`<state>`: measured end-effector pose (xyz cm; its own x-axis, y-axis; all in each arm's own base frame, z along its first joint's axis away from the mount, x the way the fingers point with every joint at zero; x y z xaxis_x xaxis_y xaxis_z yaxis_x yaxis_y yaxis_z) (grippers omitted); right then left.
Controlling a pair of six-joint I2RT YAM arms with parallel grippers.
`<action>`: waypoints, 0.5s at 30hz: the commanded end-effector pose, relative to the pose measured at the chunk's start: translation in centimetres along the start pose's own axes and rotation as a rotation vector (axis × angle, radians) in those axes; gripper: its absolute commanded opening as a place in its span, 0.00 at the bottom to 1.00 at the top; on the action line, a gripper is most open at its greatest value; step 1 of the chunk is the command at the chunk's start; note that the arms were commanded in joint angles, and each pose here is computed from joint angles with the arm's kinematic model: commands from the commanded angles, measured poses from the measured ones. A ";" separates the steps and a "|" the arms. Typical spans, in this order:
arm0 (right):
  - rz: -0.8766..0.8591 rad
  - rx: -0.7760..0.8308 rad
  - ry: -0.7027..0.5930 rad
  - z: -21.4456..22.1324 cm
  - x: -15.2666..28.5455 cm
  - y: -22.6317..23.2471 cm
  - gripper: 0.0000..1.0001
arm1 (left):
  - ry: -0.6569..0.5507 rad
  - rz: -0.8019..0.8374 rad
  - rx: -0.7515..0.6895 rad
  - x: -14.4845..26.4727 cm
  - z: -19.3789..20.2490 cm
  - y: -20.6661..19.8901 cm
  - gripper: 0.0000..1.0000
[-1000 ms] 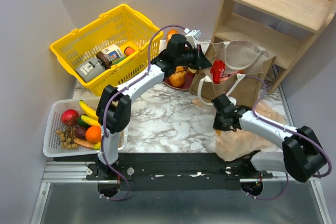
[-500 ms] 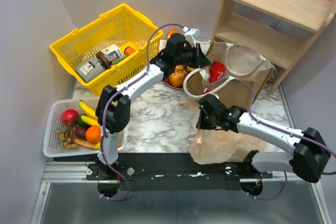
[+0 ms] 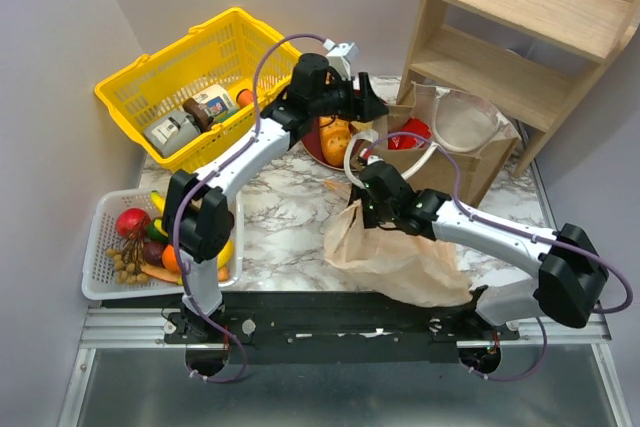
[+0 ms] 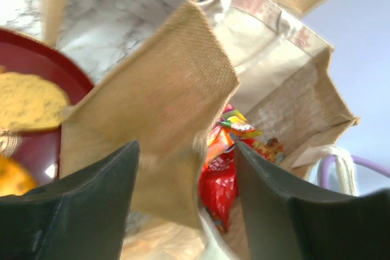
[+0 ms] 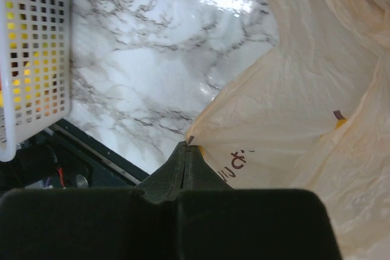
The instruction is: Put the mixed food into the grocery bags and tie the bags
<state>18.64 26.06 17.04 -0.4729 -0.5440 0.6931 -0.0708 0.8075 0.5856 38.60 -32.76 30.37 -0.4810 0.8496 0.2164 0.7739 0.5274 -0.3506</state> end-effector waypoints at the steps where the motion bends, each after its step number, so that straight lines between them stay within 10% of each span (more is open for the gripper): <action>1: -0.205 0.096 -0.051 -2.3 -0.7 4.9 0.01 | -0.073 -0.128 -0.065 5.5 -3.2 0.5 0.86; 15: -0.252 0.199 -0.158 -6.2 -1.8 9.3 0.01 | 0.130 -0.640 -0.177 20.5 2.6 2.0 0.99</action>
<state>22.27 31.30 20.40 -0.4843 -0.6687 0.5641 -0.2197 0.7171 0.6614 33.42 -18.24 34.76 -0.8069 0.5004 0.3138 0.4933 0.8631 -0.1081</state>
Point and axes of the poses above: each gripper's point midway between its finger pads, its own x axis back along the fingers, its own y axis along the line the jaws close on, z = x × y, the point moved 7 cm from there along x, back along the fingers, and after that the axes turned 14 degrees about -x, right-handed, at the moved point
